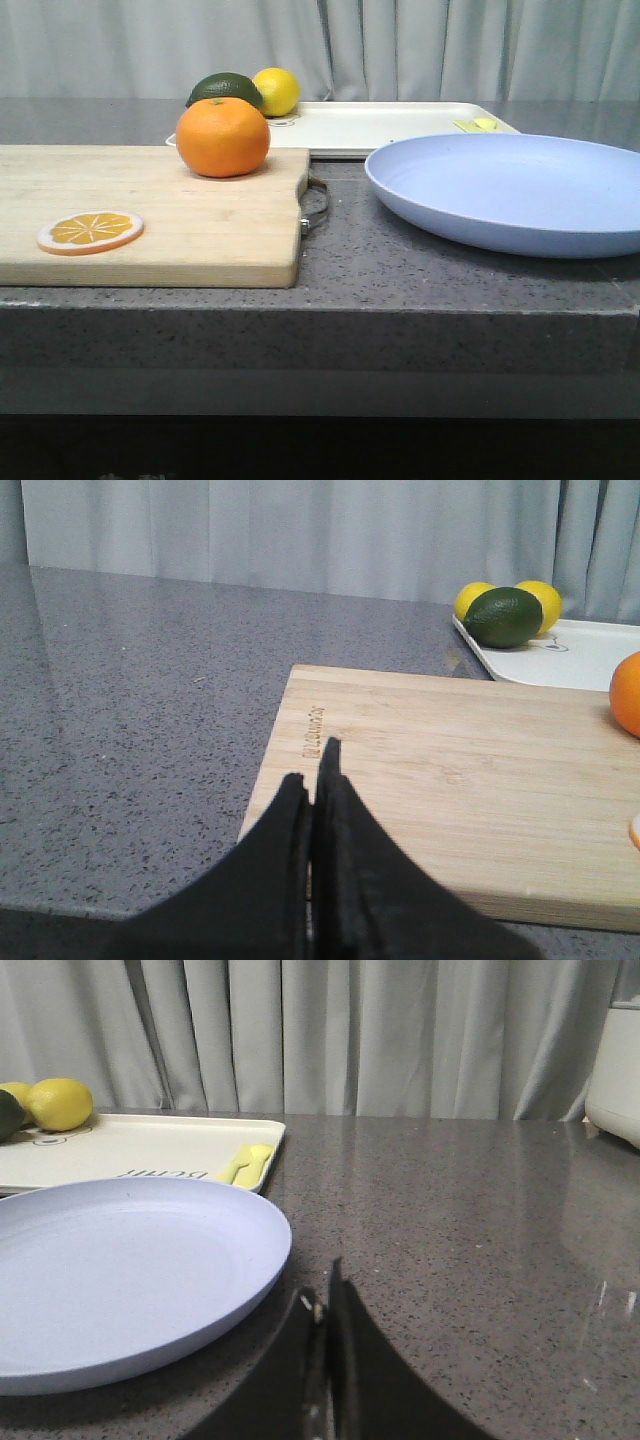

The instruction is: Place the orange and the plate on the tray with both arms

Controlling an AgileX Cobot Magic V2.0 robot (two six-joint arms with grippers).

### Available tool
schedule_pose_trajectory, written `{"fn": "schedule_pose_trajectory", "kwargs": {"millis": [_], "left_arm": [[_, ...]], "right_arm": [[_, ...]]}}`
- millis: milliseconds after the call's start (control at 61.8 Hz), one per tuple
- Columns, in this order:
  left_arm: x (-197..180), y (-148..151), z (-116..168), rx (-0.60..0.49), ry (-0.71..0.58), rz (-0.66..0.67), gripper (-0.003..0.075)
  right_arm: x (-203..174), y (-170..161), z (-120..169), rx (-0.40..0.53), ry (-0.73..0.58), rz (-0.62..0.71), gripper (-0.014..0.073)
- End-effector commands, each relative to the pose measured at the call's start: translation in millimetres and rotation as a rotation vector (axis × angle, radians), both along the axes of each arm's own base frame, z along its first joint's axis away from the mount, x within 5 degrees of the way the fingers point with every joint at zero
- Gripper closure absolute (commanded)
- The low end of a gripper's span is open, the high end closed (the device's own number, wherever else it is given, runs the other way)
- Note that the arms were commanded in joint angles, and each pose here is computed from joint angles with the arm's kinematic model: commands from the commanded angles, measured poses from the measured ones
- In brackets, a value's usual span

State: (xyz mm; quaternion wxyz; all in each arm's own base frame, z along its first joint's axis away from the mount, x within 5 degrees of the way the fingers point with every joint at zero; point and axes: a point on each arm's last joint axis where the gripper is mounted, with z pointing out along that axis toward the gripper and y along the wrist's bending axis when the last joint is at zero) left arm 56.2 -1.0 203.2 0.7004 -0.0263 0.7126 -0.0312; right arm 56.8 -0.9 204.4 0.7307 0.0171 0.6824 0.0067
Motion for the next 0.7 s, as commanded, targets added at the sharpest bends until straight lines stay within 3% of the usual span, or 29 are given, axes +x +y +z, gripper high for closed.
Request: {"fn": "schedule_pose_trajectory", "kwargs": {"millis": [0,227,356,518,680], "left_arm": [[-1,1,6,-0.010,-0.088,0.011,0.0738],[-1,1,7,-0.010,-0.102,0.014,0.0738],[-2,2,14,-0.010,-0.172,0.024,0.0738],[-5,3,29,-0.011,-0.268,0.034,0.0738],[-6,2,64,-0.010,-0.264,0.023,0.0738]], "right_arm": [[-3,0,11,-0.020,-0.113,-0.009,0.0655],[-3,0,11,-0.021,-0.114,-0.009,0.0655],[-4,0,11,-0.008,-0.034,-0.006,0.0655],[-5,0,30,0.007,0.076,-0.002,0.0655],[6,0,65,0.008,0.141,-0.001,0.0655]]}}
